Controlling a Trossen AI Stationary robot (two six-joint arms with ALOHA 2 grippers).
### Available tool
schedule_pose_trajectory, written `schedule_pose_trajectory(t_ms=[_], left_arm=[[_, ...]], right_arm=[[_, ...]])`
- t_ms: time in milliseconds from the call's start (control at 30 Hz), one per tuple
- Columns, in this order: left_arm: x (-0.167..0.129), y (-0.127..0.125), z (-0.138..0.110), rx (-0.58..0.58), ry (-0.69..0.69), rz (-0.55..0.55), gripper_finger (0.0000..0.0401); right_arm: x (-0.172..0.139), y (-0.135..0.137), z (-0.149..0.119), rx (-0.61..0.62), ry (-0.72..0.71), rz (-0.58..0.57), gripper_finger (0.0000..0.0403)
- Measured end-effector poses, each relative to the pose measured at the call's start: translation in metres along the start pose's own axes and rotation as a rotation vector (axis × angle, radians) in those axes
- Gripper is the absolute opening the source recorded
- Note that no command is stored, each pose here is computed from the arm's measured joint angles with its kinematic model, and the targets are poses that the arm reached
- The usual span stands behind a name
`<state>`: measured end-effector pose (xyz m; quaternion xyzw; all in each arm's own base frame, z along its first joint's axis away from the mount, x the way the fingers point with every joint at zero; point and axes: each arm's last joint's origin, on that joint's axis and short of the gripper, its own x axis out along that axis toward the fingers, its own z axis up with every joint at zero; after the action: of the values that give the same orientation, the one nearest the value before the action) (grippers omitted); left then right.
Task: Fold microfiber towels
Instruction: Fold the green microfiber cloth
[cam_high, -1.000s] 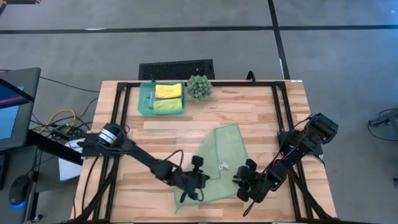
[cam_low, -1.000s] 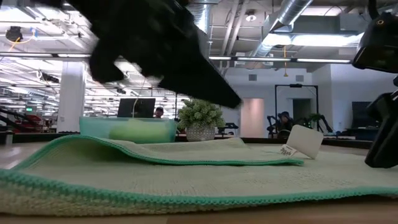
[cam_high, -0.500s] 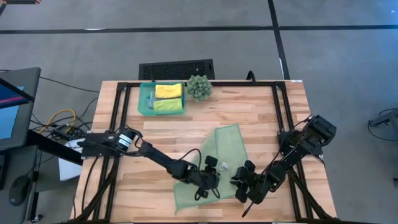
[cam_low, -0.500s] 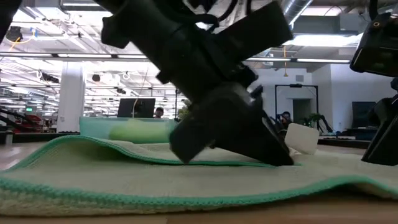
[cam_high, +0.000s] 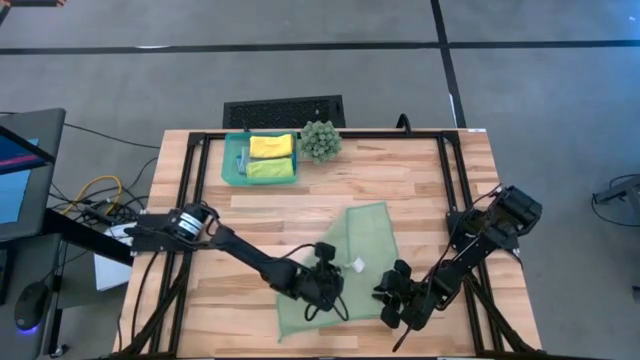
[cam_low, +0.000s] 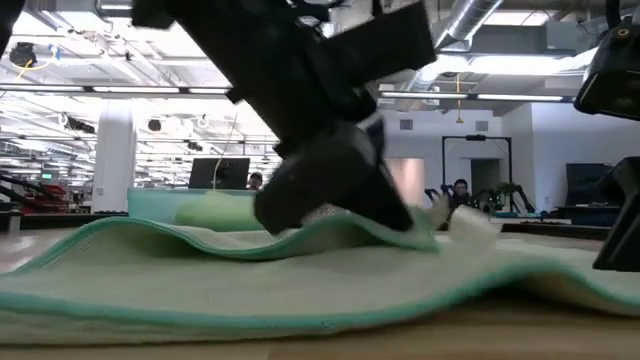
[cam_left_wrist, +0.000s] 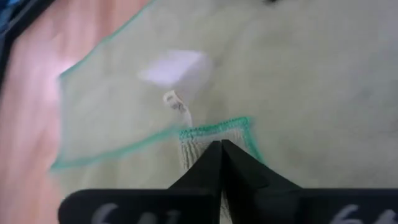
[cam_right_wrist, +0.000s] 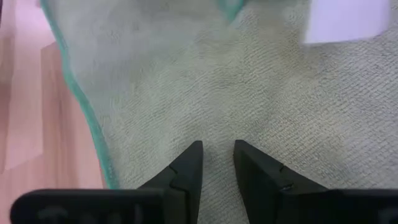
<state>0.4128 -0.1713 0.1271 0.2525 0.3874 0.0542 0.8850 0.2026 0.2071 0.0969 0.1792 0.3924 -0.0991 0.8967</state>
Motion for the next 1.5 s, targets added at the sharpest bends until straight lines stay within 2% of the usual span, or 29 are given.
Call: schedule_pose_trajectory(t_ms=[233,400,500,567,633,700,833,900,967,1067,1233,1367,1500], left_arm=[[-0.031,0.019,-0.007,-0.044,0.14,0.211,0.0],[-0.045,0.04,-0.049,-0.098,0.322,0.425,0.0],[-0.055,0.046,-0.068,-0.171,0.342,0.507,0.0],[-0.061,0.041,-0.067,-0.196,0.305,0.484,0.0],[-0.062,0.033,-0.057,-0.219,0.226,0.425,0.0],[-0.06,0.023,-0.041,-0.224,0.126,0.308,0.0],[-0.044,0.001,-0.011,-0.155,-0.128,-0.007,0.0009],[-0.034,-0.009,-0.005,-0.118,-0.229,-0.091,0.0024],[-0.023,-0.016,-0.006,-0.09,-0.278,-0.109,0.0043],[-0.005,-0.023,-0.011,-0.061,-0.253,-0.106,0.0077],[0.016,-0.022,-0.009,-0.091,-0.221,-0.113,0.0119],[0.021,-0.017,-0.008,-0.125,-0.167,-0.148,0.0111],[0.022,-0.015,-0.007,-0.136,-0.134,-0.149,0.0062]], right_arm=[[-0.002,0.001,-0.003,0.017,0.009,0.009,0.0118],[-0.004,0.003,-0.006,0.015,0.012,0.021,0.0118],[-0.005,0.004,-0.007,0.013,0.014,0.025,0.0118],[-0.005,0.004,-0.007,0.013,0.014,0.025,0.0118],[-0.004,0.004,-0.007,0.013,0.014,0.024,0.0118],[-0.003,0.003,-0.005,0.017,0.014,0.02,0.0118],[-0.002,0.002,-0.004,0.021,0.013,0.016,0.0118],[-0.002,0.002,-0.004,0.021,0.013,0.016,0.0118],[-0.002,0.002,-0.004,0.021,0.012,0.016,0.0118],[-0.003,0.002,-0.005,0.015,0.012,0.017,0.0118],[-0.003,0.002,-0.005,0.013,0.01,0.016,0.0118],[-0.003,0.002,-0.005,0.012,0.01,0.015,0.0118],[-0.003,0.002,-0.005,0.012,0.01,0.016,0.0118]])
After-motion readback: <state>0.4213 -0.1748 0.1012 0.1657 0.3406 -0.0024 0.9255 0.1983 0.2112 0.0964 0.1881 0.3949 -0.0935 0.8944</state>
